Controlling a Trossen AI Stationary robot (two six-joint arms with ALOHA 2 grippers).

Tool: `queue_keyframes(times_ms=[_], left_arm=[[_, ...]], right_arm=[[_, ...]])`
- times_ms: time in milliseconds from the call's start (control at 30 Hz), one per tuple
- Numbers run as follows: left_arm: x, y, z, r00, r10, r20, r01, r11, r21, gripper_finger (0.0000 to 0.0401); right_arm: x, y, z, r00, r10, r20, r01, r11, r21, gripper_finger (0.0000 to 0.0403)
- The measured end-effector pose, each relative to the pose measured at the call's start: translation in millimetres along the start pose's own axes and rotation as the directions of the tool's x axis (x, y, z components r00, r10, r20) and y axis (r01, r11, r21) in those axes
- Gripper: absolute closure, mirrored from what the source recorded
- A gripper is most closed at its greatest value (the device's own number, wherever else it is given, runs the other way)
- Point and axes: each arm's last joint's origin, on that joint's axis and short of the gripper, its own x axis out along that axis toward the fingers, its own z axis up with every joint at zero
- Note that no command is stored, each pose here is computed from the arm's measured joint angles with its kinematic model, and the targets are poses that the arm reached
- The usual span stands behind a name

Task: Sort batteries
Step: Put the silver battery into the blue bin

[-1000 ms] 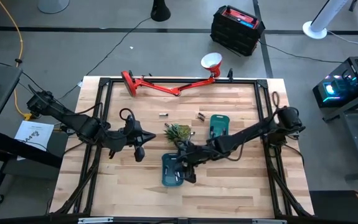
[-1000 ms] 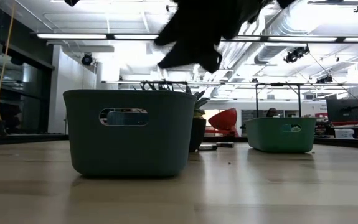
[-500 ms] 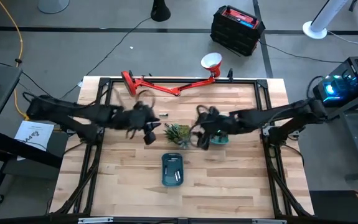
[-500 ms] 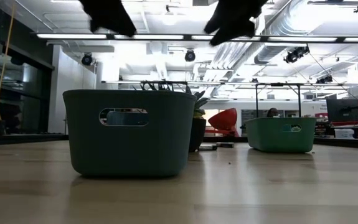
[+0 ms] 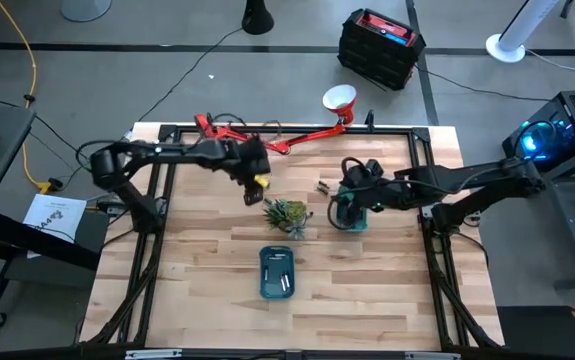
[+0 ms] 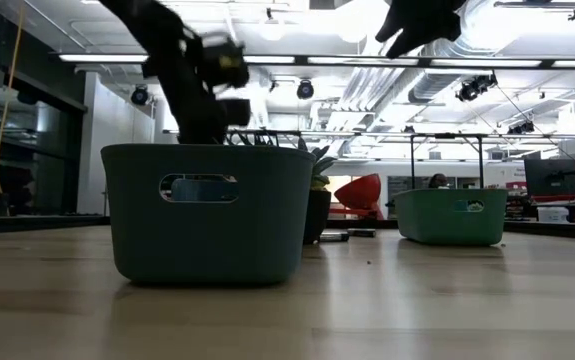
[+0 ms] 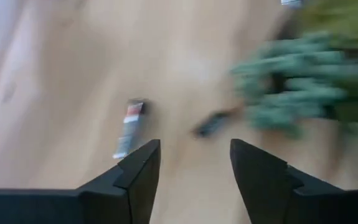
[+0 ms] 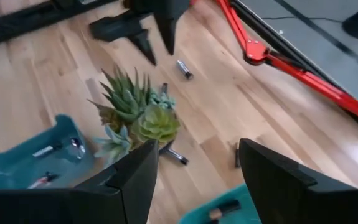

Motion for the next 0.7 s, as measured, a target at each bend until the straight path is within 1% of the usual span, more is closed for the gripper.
queue_keyframes(times_ms=[133, 233, 300, 467, 567, 633, 700], left_arm=[[16.0, 32.9, -4.0, 0.997, 0.014, -0.074, -0.019, 0.998, -0.058, 0.0208], [28.4, 43.3, -2.0, 0.991, 0.012, -0.131, -0.018, 0.999, -0.045, 0.0208], [36.5, 43.7, 1.8, 0.989, 0.006, -0.151, -0.006, 1.0, -0.003, 0.0208], [48.6, 41.4, 16.5, 0.989, 0.002, -0.147, 0.014, 0.994, 0.107, 0.0208], [54.8, 41.1, 13.5, 0.983, -0.006, -0.183, 0.031, 0.99, 0.134, 0.021], [58.3, 41.2, 9.4, 0.974, -0.009, -0.224, 0.046, 0.986, 0.157, 0.022], [61.9, 40.7, 6.7, 0.966, -0.003, -0.259, 0.052, 0.981, 0.186, 0.0244]], right_arm=[[2.4, -1.4, -0.3, 1.0, -0.008, -0.007, 0.008, 0.999, -0.047, 0.0186], [4.2, -4.7, 1.8, 1.0, -0.018, -0.004, 0.017, 0.998, -0.053, 0.0186], [5.7, -7.3, 3.8, 1.0, -0.025, 0.002, 0.025, 0.999, -0.048, 0.0186], [7.8, -11.6, 6.0, 0.999, -0.041, 0.004, 0.041, 0.999, -0.032, 0.0186], [8.1, -12.3, 6.3, 0.999, -0.043, 0.004, 0.043, 0.999, -0.011, 0.0186], [8.2, -12.6, 6.3, 0.999, -0.052, 0.008, 0.052, 0.999, 0.005, 0.0186], [8.1, -12.9, 6.5, 0.998, -0.062, 0.013, 0.062, 0.998, 0.026, 0.0186]])
